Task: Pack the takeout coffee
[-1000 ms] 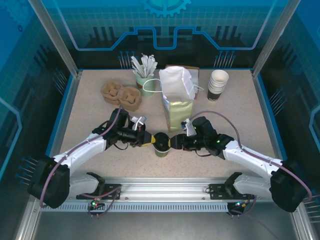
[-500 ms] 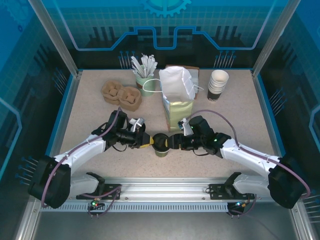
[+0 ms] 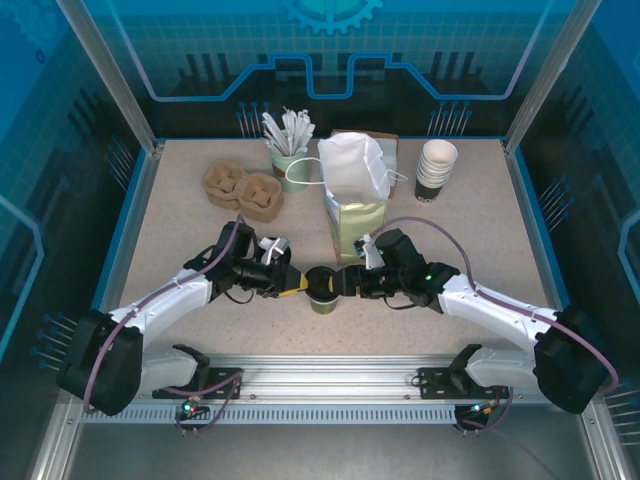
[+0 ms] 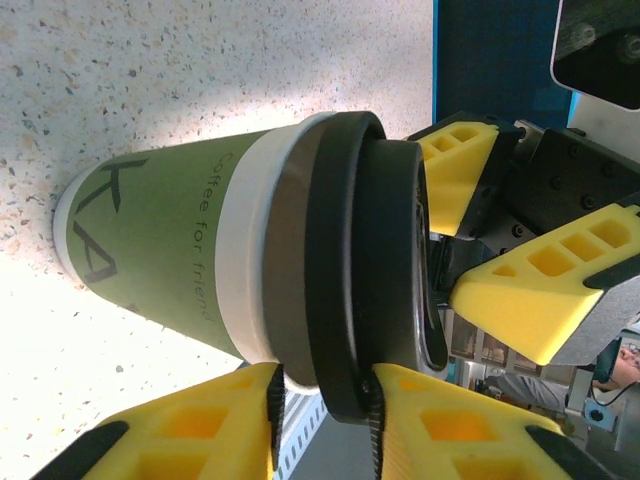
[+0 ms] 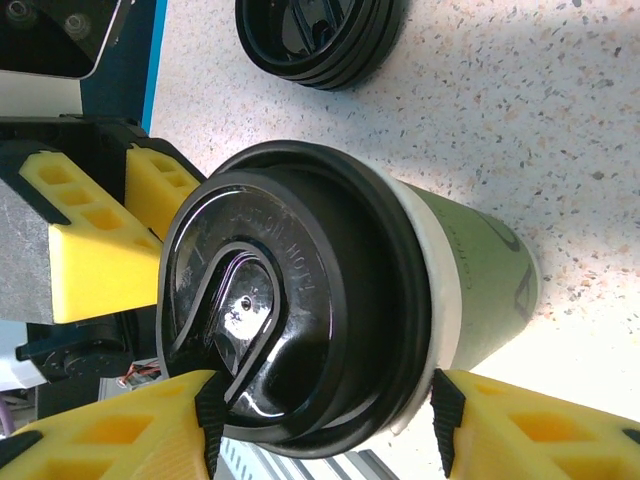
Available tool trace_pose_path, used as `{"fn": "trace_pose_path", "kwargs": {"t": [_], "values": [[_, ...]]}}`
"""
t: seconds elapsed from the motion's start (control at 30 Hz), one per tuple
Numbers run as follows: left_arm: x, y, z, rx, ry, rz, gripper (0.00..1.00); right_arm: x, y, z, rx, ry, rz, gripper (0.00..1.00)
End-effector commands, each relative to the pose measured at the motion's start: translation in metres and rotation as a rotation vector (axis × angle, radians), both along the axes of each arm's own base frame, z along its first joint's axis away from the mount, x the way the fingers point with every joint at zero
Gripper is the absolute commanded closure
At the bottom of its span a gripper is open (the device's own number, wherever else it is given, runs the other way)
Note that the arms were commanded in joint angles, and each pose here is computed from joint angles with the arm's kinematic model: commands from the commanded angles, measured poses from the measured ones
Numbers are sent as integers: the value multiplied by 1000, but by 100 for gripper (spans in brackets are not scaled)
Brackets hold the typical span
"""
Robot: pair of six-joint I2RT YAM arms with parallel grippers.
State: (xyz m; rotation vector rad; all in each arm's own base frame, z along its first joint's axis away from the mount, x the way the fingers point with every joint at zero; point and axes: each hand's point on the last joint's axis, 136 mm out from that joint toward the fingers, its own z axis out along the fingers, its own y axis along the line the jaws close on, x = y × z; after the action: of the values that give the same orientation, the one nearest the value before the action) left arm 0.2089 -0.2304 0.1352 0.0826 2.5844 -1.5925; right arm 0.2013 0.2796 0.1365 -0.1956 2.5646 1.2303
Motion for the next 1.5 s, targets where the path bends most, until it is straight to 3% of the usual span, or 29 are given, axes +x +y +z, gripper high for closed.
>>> {"fn": "trace_pose_path", "kwargs": {"t": [0.0,0.83,1.3,1.47], "values": [[-6,1,-2,-8,5,-29,66,-1,7,12,0,-36,31,41],[-10,-5,-7,19,13,-63,59,-1,2,10,-32,-43,28,40],[-3,3,36,60,-114,-23,34,-2,-5,20,-65,-77,30,38],[10,9,34,119,-128,45,25,-4,-6,22,-63,-80,32,37]]}}
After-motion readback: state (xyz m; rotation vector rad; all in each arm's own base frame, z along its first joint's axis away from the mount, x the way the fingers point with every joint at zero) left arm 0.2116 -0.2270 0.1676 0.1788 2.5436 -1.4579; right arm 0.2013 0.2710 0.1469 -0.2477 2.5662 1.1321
